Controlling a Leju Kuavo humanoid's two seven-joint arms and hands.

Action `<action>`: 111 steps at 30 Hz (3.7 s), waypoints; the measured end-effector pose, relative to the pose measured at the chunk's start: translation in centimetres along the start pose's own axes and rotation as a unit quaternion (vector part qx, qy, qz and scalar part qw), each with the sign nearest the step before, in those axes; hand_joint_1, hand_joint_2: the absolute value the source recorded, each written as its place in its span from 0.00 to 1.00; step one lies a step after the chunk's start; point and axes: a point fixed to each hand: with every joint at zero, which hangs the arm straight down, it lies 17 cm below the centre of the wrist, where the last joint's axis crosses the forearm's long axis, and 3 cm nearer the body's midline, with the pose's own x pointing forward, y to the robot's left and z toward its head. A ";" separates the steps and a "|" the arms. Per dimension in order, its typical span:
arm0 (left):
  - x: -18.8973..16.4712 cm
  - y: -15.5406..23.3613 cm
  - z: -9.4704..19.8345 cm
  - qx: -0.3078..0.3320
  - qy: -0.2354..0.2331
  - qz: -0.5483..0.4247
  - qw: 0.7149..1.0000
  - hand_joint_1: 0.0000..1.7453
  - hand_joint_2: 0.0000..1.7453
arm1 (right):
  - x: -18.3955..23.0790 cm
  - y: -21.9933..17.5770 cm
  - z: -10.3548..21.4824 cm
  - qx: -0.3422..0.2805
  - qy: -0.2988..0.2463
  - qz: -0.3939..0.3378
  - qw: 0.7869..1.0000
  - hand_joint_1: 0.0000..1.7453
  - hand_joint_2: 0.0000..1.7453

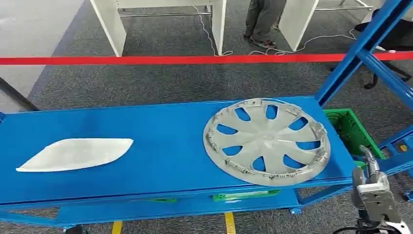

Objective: Take the parts from the cabinet and place them on the table.

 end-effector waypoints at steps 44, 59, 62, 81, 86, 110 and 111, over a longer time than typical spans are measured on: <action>0.2 -4.4 0.0 -0.076 0.022 -0.071 0.994 0.00 0.00 | 0.6 16.4 -14.2 0.318 -0.122 0.351 0.872 0.00 0.00; 0.1 -4.6 0.0 -0.080 0.026 -0.072 0.994 0.00 0.00 | 1.2 17.9 -14.0 0.328 -0.145 0.361 0.861 0.00 0.00; 0.3 -4.8 0.0 -0.081 0.025 -0.072 0.994 0.00 0.00 | 2.1 18.2 -14.1 0.314 -0.160 0.360 0.864 0.00 0.00; -0.7 -4.0 0.6 -0.060 0.020 -0.069 0.996 0.00 0.00 | 15.6 22.2 -6.2 0.128 -0.265 0.193 0.936 0.00 1.00; -0.8 -3.9 0.6 -0.060 0.020 -0.069 0.996 0.00 0.00 | 15.4 22.0 -5.7 0.120 -0.259 0.189 0.940 0.00 1.00; -1.3 -3.7 0.8 -0.055 0.024 -0.068 0.996 0.00 0.00 | 13.9 22.5 -4.1 0.121 -0.234 0.186 0.947 0.00 0.00; -1.4 -3.6 0.9 -0.054 0.025 -0.068 0.996 0.00 0.00 | 13.6 22.6 -4.0 0.125 -0.229 0.188 0.947 0.00 0.00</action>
